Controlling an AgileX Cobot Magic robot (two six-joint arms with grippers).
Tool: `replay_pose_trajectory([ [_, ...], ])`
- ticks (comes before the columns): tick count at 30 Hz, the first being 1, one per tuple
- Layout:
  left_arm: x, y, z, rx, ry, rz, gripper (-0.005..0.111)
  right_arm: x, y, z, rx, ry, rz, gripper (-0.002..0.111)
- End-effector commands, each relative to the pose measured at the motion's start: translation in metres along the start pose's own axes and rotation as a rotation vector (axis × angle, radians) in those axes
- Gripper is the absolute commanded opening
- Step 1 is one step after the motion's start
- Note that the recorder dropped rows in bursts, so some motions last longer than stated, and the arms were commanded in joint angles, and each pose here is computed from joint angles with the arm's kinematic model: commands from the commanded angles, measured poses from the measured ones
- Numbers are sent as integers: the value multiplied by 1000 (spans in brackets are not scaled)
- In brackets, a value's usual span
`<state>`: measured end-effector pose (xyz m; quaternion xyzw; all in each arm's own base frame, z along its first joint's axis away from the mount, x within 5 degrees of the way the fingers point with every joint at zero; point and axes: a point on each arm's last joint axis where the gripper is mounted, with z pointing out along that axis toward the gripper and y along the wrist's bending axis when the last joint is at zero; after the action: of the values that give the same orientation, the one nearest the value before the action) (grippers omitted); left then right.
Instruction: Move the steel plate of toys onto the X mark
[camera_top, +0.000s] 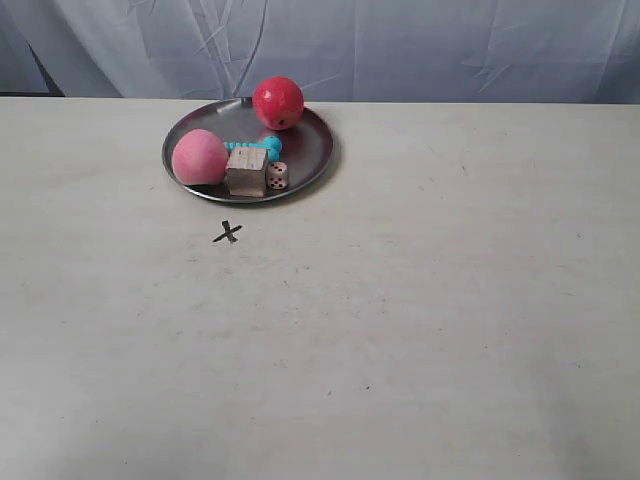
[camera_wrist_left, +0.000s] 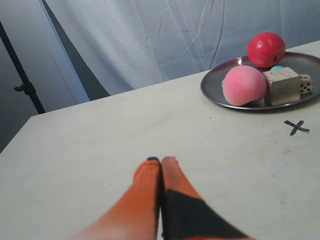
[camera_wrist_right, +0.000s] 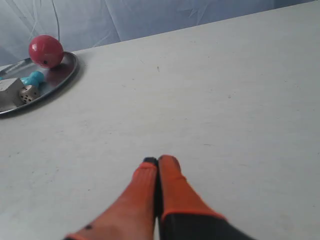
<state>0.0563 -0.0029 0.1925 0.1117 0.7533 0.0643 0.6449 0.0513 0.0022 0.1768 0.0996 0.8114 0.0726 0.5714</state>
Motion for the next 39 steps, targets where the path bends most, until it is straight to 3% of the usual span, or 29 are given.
replay_pose_trajectory([
  [1, 1, 0, 0, 1, -5, -17, 0, 1, 0, 0, 4, -6, 3, 0],
  [12, 1, -1, 0, 2, -5, -17, 0, 1, 1, 0, -8, -5, 35, 0],
  [14, 1, -1, 0, 2, -5, -17, 0, 1, 7, 0, -81, 1, 254, 0],
  [17, 1, -1, 0, 2, -5, -17, 0, -8, 21, -3, -268, 3, 841, 0],
  [20, 1, 0, 0, 1, -5, -12, 0, -18, 22, -5, -339, -67, 1055, 0],
  [23, -2, 1, 0, -13, -37, 8, 0, -29, 12, -6, -292, -241, 1014, 0],
  [30, -25, 7, -4, -85, -297, 24, 0, -46, -2, -13, -194, -525, 785, 0],
  [39, -30, 8, -6, -100, -355, 24, 0, -40, 2, -10, -204, -436, 750, 0],
])
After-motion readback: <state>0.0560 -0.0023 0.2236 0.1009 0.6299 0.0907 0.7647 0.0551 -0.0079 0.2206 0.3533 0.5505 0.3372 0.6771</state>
